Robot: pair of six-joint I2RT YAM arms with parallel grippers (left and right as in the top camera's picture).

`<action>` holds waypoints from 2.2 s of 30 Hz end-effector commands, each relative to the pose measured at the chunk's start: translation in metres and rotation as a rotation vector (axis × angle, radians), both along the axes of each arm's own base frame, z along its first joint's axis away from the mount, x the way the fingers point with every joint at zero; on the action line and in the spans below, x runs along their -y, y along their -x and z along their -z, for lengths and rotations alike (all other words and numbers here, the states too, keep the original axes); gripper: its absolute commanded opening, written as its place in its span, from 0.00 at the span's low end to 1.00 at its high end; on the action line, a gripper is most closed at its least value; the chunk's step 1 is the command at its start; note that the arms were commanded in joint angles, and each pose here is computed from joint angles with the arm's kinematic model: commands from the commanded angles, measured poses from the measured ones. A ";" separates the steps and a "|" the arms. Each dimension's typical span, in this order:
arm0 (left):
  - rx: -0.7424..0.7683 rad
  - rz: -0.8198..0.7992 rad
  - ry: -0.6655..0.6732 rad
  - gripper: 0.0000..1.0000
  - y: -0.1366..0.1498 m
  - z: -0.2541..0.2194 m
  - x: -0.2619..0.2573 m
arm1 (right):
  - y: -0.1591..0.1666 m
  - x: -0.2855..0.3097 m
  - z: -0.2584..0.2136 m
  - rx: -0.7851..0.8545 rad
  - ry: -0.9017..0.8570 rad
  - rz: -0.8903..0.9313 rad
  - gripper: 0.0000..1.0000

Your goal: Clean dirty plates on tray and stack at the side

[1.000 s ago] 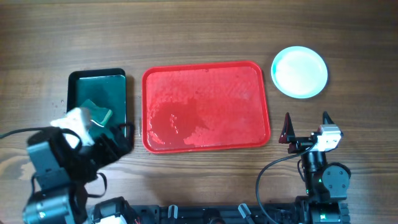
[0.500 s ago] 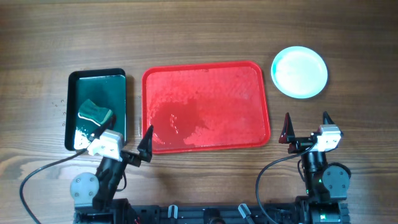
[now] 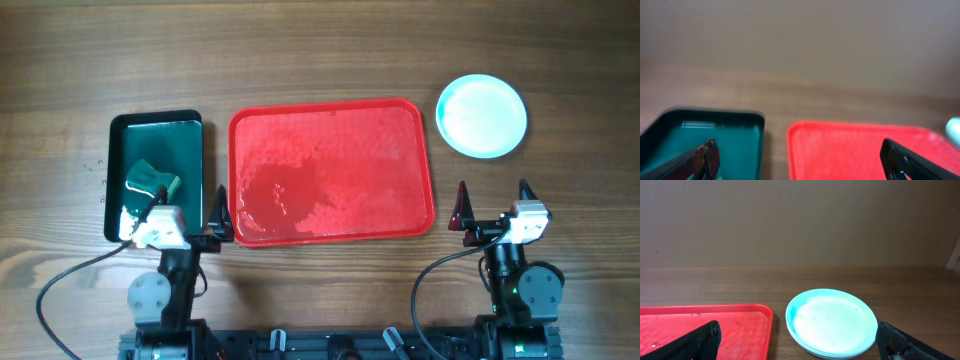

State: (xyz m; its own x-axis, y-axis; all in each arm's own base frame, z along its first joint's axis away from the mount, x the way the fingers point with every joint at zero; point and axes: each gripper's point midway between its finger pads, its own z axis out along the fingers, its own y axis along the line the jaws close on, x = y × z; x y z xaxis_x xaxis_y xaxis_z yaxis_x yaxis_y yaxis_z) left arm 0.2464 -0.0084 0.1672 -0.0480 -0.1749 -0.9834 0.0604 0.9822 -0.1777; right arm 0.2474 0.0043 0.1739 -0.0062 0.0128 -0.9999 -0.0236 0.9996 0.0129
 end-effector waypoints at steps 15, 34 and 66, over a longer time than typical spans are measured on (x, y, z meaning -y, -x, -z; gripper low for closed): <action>-0.036 -0.116 -0.164 1.00 0.001 0.010 -0.021 | 0.001 0.004 -0.003 0.013 0.012 0.021 1.00; -0.032 -0.119 -0.161 1.00 0.001 0.009 -0.021 | 0.001 0.004 -0.003 0.013 0.012 0.021 1.00; -0.032 -0.119 -0.161 1.00 0.001 0.009 -0.021 | 0.001 0.004 -0.003 0.013 0.011 0.021 1.00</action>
